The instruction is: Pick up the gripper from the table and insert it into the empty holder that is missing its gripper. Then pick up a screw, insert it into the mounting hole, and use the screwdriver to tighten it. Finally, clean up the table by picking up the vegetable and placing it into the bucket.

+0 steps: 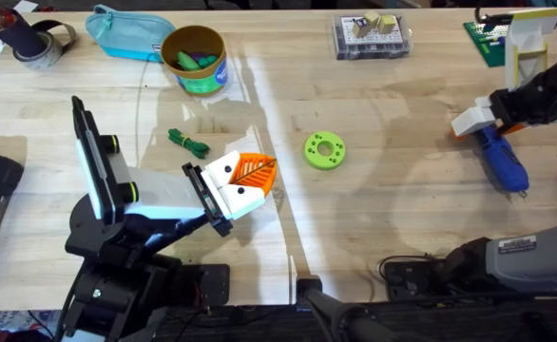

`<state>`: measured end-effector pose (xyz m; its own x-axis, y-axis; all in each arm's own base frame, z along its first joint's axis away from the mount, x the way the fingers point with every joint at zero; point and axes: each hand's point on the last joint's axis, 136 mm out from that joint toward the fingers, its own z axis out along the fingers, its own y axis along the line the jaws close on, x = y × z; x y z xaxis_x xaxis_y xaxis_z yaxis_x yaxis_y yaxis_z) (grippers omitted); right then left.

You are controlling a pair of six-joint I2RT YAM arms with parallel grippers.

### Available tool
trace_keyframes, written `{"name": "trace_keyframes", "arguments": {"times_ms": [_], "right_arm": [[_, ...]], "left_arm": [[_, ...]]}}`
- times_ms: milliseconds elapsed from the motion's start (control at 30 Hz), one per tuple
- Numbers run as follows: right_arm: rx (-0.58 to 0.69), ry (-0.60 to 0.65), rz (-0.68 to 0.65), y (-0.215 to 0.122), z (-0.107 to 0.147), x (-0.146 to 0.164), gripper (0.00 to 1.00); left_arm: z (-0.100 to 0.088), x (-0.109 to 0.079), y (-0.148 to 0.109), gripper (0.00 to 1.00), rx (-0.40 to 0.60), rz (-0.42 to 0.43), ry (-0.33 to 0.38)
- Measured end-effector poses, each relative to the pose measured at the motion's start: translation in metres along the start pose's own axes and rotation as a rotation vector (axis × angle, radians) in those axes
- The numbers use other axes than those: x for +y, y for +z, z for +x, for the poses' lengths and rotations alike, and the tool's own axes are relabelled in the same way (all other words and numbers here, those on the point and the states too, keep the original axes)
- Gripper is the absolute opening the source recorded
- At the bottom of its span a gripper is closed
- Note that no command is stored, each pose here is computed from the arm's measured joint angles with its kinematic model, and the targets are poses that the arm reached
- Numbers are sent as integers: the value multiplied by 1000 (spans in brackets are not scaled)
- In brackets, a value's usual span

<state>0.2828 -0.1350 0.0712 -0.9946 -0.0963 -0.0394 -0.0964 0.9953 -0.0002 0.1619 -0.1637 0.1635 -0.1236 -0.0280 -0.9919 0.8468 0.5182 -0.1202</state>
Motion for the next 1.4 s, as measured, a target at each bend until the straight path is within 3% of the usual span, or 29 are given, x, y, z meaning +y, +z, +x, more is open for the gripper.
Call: {"name": "trace_keyframes", "arguments": {"times_ms": [433, 633, 833, 1167, 1400], "right_arm": [[-20, -5, 25, 0, -5, -6, 974], [-67, -5, 125, -2, -19, -27, 974], [-30, -36, 203, -4, -12, -44, 974], [32, -27, 165, 16, 5, -51, 974], [34, -29, 86, 35, 4, -42, 974]], "left_arm": [[0, 0, 0, 15, 2, 0, -5], [0, 0, 0, 15, 2, 0, -5], [0, 0, 0, 15, 2, 0, -5], [0, 0, 0, 15, 2, 0, -5], [0, 0, 0, 15, 2, 0, -5]]}}
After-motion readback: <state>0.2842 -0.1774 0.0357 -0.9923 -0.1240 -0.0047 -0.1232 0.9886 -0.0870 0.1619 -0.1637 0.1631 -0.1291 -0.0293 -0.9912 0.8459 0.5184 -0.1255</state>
